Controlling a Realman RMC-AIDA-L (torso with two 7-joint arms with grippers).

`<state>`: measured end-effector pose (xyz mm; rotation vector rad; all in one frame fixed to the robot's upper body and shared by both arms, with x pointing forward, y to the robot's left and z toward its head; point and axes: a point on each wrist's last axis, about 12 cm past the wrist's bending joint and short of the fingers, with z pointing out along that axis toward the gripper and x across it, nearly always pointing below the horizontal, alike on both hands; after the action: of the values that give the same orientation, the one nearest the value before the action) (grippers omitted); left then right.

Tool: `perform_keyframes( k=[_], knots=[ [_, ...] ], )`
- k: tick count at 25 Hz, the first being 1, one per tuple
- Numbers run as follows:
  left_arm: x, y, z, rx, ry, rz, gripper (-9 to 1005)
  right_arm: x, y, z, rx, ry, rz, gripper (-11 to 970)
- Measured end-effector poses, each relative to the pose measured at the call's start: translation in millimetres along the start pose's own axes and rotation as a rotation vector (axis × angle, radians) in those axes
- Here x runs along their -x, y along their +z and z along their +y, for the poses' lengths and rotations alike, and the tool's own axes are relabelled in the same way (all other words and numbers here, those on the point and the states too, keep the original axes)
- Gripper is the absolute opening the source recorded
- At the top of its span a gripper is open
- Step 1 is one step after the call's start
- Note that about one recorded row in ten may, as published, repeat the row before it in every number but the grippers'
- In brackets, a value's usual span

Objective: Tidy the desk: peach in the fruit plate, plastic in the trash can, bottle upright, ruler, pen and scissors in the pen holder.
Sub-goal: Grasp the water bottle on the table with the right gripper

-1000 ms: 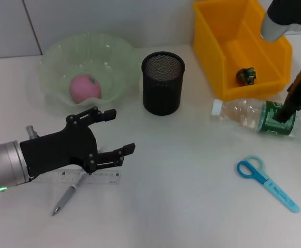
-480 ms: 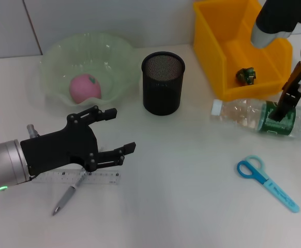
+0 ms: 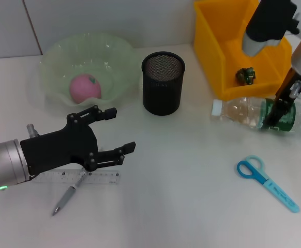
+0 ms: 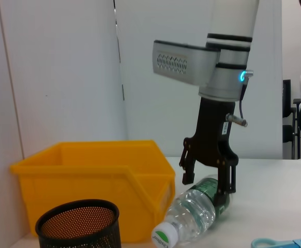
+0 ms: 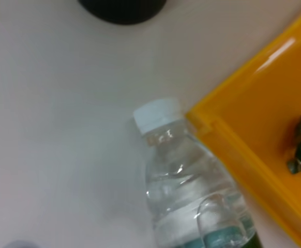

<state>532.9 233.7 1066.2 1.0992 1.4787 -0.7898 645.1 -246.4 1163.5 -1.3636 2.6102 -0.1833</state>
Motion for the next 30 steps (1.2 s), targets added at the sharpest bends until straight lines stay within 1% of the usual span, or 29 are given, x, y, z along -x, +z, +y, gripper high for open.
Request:
perform_keyframes(
  k=[4,12,18,30],
  knots=[
    [0.2,0.2,0.2,0.0,0.0,0.0,859,3.4,7.5,3.3,0.001,-0.013,0.013,844],
    [0.8,0.7,0.6,-0.001,0.001,-0.001,859,3.7,11.6,5.8,0.012,-0.01,0.02,843],
    [1.2,1.0,0.9,-0.001,0.002,-0.002,859,6.0,14.2,11.5,0.027,-0.005,0.019,843],
    [1.3,1.0,0.9,-0.001,0.002,-0.003,859,1.8,20.7,15.5,0.045,0.041,0.034,842]
  ],
)
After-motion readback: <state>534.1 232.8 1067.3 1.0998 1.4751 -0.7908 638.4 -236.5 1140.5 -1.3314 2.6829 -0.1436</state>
